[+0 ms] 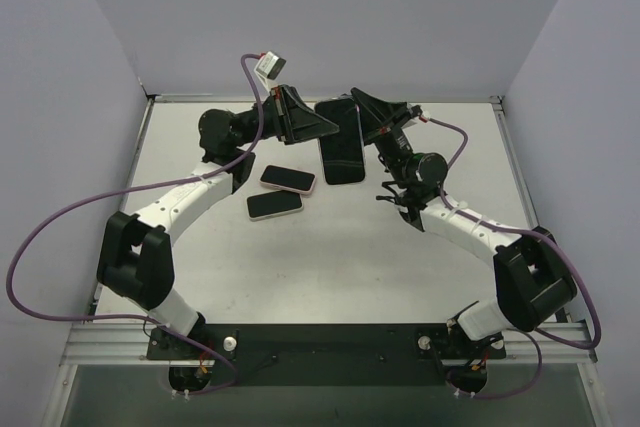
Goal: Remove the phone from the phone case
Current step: Remove the phone case from the phone.
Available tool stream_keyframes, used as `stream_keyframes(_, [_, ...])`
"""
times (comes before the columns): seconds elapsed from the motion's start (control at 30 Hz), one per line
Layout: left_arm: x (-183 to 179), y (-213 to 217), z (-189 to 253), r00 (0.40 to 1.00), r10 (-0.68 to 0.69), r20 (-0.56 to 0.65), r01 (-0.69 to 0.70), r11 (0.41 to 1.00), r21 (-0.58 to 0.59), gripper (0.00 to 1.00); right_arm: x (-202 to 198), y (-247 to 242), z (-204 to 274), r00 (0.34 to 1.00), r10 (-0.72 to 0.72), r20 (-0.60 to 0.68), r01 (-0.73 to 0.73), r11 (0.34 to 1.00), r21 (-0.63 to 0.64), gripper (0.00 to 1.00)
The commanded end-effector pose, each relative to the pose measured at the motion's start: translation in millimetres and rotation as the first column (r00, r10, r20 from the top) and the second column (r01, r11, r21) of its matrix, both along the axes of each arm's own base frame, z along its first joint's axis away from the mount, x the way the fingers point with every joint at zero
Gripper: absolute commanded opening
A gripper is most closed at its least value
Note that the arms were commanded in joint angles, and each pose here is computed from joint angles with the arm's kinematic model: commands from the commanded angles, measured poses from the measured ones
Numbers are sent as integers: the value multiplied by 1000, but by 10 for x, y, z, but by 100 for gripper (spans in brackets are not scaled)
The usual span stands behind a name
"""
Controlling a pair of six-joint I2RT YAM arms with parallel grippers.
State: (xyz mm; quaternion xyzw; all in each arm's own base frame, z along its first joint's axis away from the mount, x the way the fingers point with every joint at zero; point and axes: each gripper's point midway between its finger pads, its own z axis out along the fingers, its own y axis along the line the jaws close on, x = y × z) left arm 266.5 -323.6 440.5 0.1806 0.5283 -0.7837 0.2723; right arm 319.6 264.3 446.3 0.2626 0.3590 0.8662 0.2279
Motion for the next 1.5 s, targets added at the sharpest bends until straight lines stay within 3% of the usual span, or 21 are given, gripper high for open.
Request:
stream_keyframes(0.0, [-1254, 537, 1111, 779, 99, 619, 167, 919, -356, 0, -125, -91, 94, 975, 216, -55, -196, 948, 252, 0])
stream_keyframes(0.4, [-1365, 583, 1229, 752, 111, 650, 186, 910, -371, 0, -70, -24, 66, 975, 215, -61, -194, 949, 247, 0])
stream_keyframes(0.73, [-1663, 713, 1418, 695, 131, 707, 228, 892, -391, 0, 41, 24, 56, 971, 225, -76, -198, 943, 268, 0])
stream_keyframes(0.97, [-1679, 727, 1447, 694, 139, 706, 231, 887, -401, 0, 64, 90, -11, 970, 228, -84, -201, 948, 248, 0])
stream_keyframes(1.1, [-1656, 745, 1496, 708, 145, 691, 229, 879, -419, 0, -6, 186, -186, 971, 232, -48, -226, 968, 107, 0])
stream_keyframes(1.2, [-1560, 786, 1559, 749, 154, 644, 209, 868, -451, 0, 2, 178, -581, 976, 200, -90, -201, 980, 1, 0])
stream_keyframes(1.33, [-1363, 740, 1622, 808, 158, 568, 153, 875, -460, 0, -139, 245, -1099, 967, 209, -148, -230, 962, -148, 0])
stream_keyframes(1.47, [-1238, 709, 1601, 828, 171, 534, 126, 871, -474, 0, -272, 356, -1451, 959, 208, -194, -256, 929, -267, 0])
